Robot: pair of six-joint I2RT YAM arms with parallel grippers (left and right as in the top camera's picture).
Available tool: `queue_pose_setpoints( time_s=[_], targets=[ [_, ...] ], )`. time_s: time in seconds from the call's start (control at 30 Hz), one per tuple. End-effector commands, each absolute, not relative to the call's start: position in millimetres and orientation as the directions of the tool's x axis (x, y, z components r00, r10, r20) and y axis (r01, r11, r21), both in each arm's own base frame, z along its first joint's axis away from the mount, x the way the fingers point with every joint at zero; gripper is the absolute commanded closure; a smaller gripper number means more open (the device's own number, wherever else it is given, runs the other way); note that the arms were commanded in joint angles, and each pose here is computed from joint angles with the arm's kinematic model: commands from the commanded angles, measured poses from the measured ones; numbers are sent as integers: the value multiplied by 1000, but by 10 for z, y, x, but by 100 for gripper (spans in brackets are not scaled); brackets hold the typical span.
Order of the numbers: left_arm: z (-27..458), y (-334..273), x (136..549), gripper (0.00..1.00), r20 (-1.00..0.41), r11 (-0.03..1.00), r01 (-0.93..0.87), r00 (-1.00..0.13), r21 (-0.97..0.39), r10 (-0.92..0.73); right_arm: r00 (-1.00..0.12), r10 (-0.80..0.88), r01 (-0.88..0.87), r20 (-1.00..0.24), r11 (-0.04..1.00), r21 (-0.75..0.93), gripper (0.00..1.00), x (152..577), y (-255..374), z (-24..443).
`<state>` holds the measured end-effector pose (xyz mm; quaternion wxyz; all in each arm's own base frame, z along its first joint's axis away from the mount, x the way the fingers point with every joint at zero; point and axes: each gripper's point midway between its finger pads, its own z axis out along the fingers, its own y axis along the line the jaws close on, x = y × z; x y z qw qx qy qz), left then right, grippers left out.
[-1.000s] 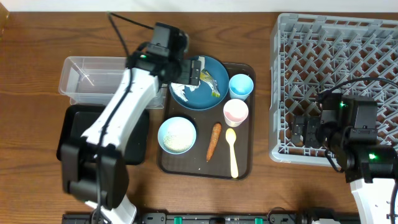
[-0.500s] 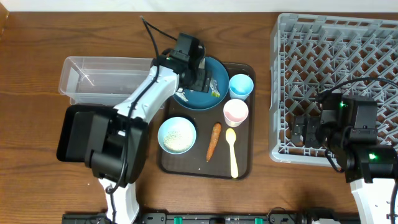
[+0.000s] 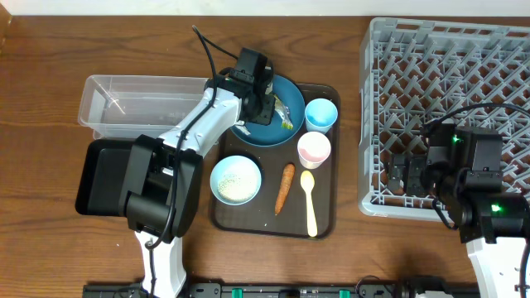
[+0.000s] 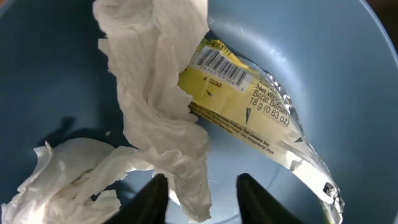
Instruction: Sort waste into correct bins and load items into the dishwasher rack
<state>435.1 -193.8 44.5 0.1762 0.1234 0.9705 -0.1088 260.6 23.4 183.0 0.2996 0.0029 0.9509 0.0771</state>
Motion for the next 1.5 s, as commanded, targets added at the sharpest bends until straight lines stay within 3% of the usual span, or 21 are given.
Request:
queue_pose_setpoints(
  time_s=[0.0, 0.2, 0.37, 0.6, 0.9, 1.17, 1.47],
  targets=[
    [459, -1951, 4393, 70, -376, 946, 282, -904, -161, 206, -810, 65, -35, -583, 987, 158, 1, 2630, 220, 1903],
    [451, -1942, 4375, 87, -368, 946, 280, -907, -160, 206, -810, 65, -35, -583, 987, 158, 1, 2630, 220, 1903],
    [449, -1940, 4372, 93, -366, 947, 280, -907, -160, 207, -810, 65, -35, -582, 987, 158, 1, 2627, 220, 1901],
    [537, -1938, 4368, 93, -377, 946, 282, -903, -160, 205, -810, 65, -35, -583, 987, 158, 1, 2629, 219, 1902],
    [1474, -1815, 4329, 93, -528, 952, 280, -831, -124, 176, -809, 65, -24, -584, 989, 144, 1, 2635, 189, 1898],
    [2260, -1141, 4103, 94, -625, 992, 125, -771, 34, 119, -809, 66, -4, -584, 993, 117, 1, 2635, 131, 1889],
    [2650, -104, 4103, 94, -695, 992, -124, -716, 26, -71, -810, 66, -3, -583, 993, 116, 1, 2637, 128, 1886]
  ],
)
